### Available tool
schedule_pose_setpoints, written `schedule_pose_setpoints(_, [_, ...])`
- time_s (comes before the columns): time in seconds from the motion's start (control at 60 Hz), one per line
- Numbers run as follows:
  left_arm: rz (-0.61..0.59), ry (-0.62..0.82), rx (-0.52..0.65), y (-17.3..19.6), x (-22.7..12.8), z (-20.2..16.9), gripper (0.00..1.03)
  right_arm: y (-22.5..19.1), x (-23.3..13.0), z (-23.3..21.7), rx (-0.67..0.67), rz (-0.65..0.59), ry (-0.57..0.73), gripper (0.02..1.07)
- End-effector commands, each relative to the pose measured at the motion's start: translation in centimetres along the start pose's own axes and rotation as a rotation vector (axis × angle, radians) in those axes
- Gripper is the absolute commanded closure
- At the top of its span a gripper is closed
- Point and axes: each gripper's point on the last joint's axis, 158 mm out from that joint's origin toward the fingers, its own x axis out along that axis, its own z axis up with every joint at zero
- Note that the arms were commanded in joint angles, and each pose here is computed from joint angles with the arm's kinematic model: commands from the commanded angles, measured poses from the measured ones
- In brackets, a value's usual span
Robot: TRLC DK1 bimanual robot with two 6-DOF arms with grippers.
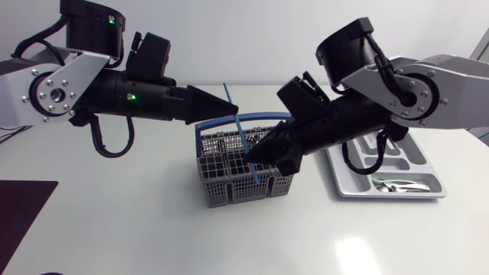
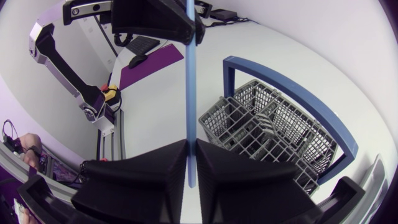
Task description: Unload the cutlery basket into the drawer organizer.
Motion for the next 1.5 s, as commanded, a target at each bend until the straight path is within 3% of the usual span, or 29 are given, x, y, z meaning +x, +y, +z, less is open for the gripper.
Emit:
schedule_pose_setpoints(0.0, [-0.009,-0.013,-0.028,0.2,-0.2,1.1,0.99,0.6,0.0,0.4,-0.027,-0.002,-0.005,1.01])
schedule_pose_setpoints(0.1, [0.005,-0.027,-0.046,0.7,-0.7,1.6,0.94,0.7,-0.2,0.4,-0.028,-0.010,-0.006,1.01])
schedule_pose_setpoints(0.15, [0.006,-0.031,-0.049,0.7,-0.8,1.8,0.80,0.8,-0.3,0.3,-0.024,-0.009,-0.002,1.01])
schedule_pose_setpoints(0.267, [0.012,-0.060,-0.031,0.1,-1.5,3.0,0.21,0.8,-0.9,-0.1,-0.010,-0.016,0.006,1.01])
schedule_pose_setpoints(0.333, [0.024,-0.102,-0.022,0.0,-2.4,4.5,0.04,0.6,-1.4,-0.4,0.000,-0.025,0.007,1.01])
schedule_pose_setpoints(0.467, [0.078,-0.170,0.024,0.1,-4.8,7.1,0.04,-0.3,-3.7,-1.3,0.022,-0.075,0.003,1.01])
schedule_pose_setpoints(0.583, [0.202,-0.176,0.103,1.2,-5.2,7.6,0.04,-2.1,-6.7,-2.6,0.053,-0.146,-0.008,1.01])
schedule_pose_setpoints(0.683, [0.311,-0.060,0.219,2.2,-3.1,5.2,0.04,-4.8,-9.4,-4.3,0.119,-0.222,-0.020,1.01])
schedule_pose_setpoints(0.95, [0.443,0.222,0.457,3.2,3.9,-2.0,0.04,-13.4,-14.3,-11.1,0.377,-0.409,-0.012,1.01])
schedule_pose_setpoints(1.233, [0.554,0.437,0.580,5.7,7.7,-6.8,0.05,-20.7,-13.6,-18.0,0.585,-0.572,0.122,1.01])
schedule_pose_setpoints(1.483, [0.614,0.488,0.594,8.1,8.3,-8.4,0.05,-24.9,-11.0,-20.0,0.680,-0.625,0.195,1.01])
